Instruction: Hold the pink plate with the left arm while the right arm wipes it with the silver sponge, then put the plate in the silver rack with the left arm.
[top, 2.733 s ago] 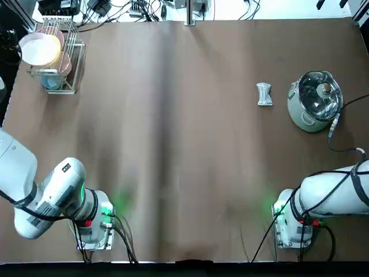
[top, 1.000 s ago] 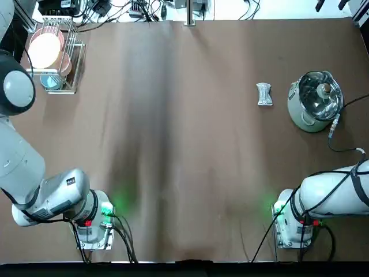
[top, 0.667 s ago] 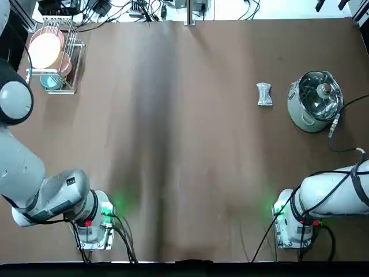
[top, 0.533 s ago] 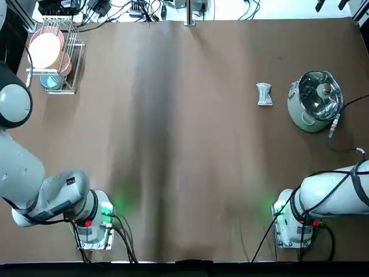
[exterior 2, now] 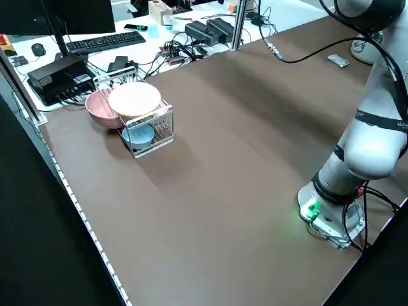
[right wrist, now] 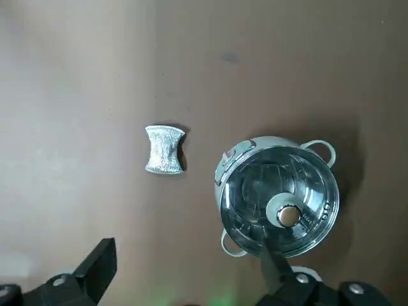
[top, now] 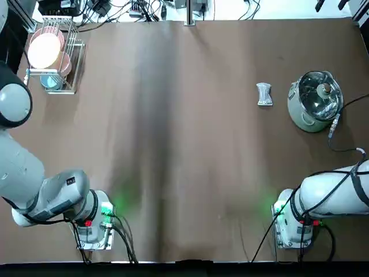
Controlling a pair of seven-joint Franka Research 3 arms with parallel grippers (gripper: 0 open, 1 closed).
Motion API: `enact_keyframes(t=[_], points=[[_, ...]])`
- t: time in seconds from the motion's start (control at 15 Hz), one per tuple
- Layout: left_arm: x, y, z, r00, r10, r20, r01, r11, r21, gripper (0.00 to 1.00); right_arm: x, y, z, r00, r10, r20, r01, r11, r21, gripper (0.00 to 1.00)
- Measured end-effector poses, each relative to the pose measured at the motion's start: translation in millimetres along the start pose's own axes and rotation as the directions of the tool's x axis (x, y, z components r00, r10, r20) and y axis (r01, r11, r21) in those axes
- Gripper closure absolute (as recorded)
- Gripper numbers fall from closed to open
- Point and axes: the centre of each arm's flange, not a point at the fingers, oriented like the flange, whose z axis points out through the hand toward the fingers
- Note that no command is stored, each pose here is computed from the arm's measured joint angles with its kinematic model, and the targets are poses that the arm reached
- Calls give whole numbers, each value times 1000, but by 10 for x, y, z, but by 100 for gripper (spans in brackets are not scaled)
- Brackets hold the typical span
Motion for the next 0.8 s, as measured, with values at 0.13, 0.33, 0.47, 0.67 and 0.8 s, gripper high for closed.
enact_keyframes(t=[0.13,0.33,0.47,0.67,0.8], points=[[4,88,72,1000,1,13,-1,1000,6,0,0,0,0,1000,0,0,0,1000,0,0],[-56,141,84,1000,-20,-11,20,1000,-9,0,1,3,-1,1000,1,-1,-1,1000,0,0],[-164,112,78,999,-29,-26,29,1000,-3,0,1,4,-1,1000,1,-1,-1,1000,0,0],[-242,70,16,998,-36,-42,36,999,1,0,1,3,-1,1000,1,-1,-1,1000,0,0],[-248,40,-9,998,-41,-48,41,999,1,0,1,4,-1,1000,1,-1,-1,1000,0,0]])
